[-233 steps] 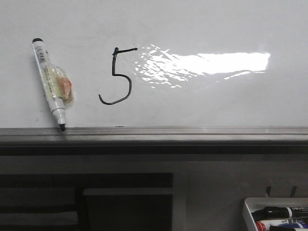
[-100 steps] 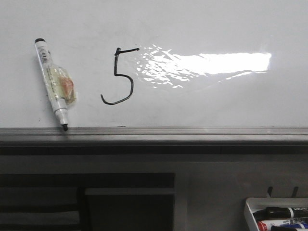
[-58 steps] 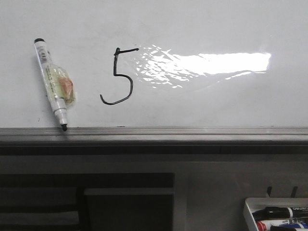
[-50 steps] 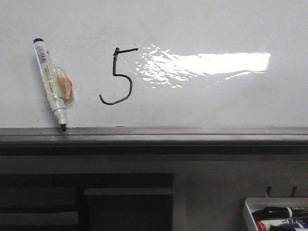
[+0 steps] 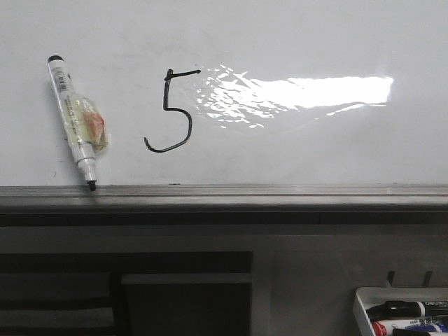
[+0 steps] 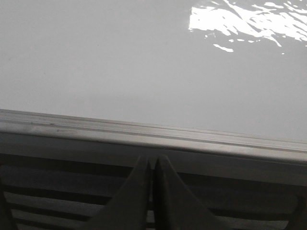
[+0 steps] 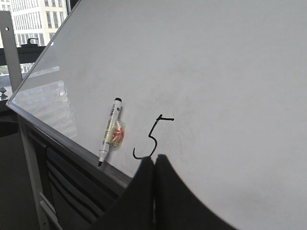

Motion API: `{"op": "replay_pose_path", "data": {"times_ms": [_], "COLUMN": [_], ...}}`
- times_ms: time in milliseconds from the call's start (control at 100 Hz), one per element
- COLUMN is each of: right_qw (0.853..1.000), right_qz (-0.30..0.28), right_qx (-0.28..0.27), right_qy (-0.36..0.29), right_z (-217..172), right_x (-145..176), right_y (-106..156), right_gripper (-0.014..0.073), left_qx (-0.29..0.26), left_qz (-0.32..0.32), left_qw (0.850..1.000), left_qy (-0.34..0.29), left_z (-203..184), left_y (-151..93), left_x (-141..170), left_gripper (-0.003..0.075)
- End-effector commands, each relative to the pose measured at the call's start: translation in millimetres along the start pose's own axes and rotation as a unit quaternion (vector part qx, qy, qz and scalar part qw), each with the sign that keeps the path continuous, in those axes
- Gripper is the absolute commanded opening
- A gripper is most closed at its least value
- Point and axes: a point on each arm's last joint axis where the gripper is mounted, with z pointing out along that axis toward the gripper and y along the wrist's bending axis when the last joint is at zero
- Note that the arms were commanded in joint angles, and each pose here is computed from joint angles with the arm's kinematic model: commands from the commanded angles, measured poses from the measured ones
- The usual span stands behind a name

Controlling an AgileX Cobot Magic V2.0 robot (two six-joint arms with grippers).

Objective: Write number 5 on whiteboard

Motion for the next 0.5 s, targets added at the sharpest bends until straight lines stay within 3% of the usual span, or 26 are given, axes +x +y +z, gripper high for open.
{"op": "replay_pose_path", "data": {"times_ms": [0,490], "right_qw": [0.999,0.999], "right_qz": [-0.010,-0.010], "right_qx": [0.008,0.008], "right_qy": [-0.051,-0.047], "right_z": [0.3,0.4], "right_x": [-15.9,-14.3], "right_y": [-1.6,-1.5], "right_gripper": [-0.0062,-0.0062], "left_qx": [0.004,0.004], "left_qz": [-0.006,-0.006], "left_qw": [0.999,0.999], "left_qy": [-0.034,-0.034], "left_z": [-0.2,-0.2], "left_y": [0.0,0.0], "left_x": [-0.4,-0.4], "left_gripper": [-0.0020,-0.0020]}}
